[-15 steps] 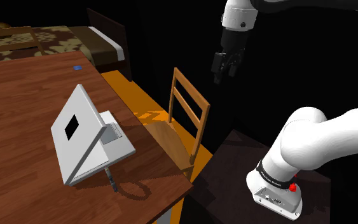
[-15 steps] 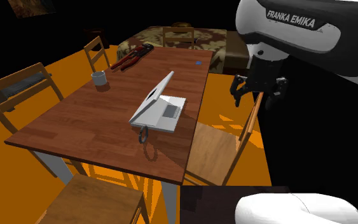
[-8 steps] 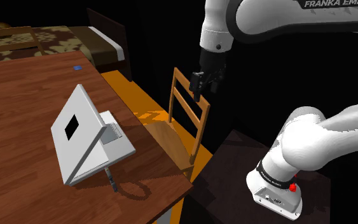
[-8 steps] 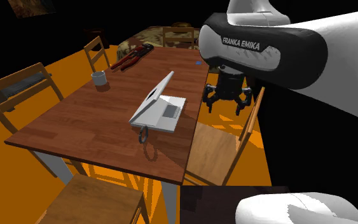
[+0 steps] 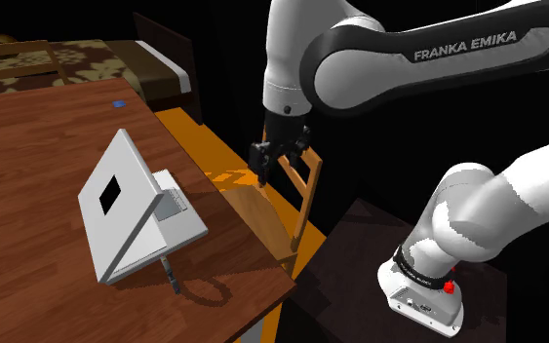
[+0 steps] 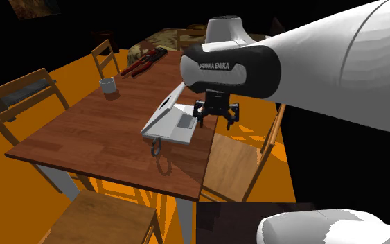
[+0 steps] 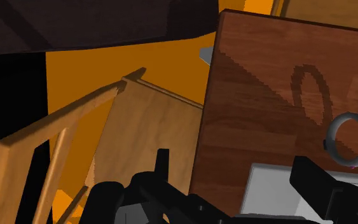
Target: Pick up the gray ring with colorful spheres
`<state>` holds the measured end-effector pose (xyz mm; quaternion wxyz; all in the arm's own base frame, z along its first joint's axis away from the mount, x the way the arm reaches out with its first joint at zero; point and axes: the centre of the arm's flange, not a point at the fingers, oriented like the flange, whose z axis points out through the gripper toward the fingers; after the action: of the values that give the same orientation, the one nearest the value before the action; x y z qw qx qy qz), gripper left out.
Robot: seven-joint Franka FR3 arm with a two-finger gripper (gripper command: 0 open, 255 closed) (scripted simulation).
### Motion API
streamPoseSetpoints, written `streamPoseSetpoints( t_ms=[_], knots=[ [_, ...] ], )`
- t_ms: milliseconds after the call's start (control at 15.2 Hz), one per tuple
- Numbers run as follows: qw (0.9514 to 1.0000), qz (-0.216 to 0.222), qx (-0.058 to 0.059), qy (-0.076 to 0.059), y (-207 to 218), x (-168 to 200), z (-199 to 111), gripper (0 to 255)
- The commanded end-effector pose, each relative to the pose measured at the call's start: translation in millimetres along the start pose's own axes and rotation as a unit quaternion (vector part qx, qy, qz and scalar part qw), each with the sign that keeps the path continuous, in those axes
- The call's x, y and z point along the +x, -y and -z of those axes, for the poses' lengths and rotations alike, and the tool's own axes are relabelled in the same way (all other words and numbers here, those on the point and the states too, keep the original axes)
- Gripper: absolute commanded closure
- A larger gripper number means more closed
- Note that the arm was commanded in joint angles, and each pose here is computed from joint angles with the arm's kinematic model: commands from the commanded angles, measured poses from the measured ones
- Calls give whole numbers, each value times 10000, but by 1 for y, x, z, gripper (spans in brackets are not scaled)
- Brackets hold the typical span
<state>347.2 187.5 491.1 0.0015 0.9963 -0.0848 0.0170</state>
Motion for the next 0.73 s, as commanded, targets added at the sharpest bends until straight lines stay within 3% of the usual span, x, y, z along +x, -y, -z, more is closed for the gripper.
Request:
streamPoseSetpoints(
  t_ms=[0,660],
  knots=[
    [10000,-36,8,-47,23,2,-13,0],
    [9995,-179,16,-261,137,21,-75,0]
  ],
)
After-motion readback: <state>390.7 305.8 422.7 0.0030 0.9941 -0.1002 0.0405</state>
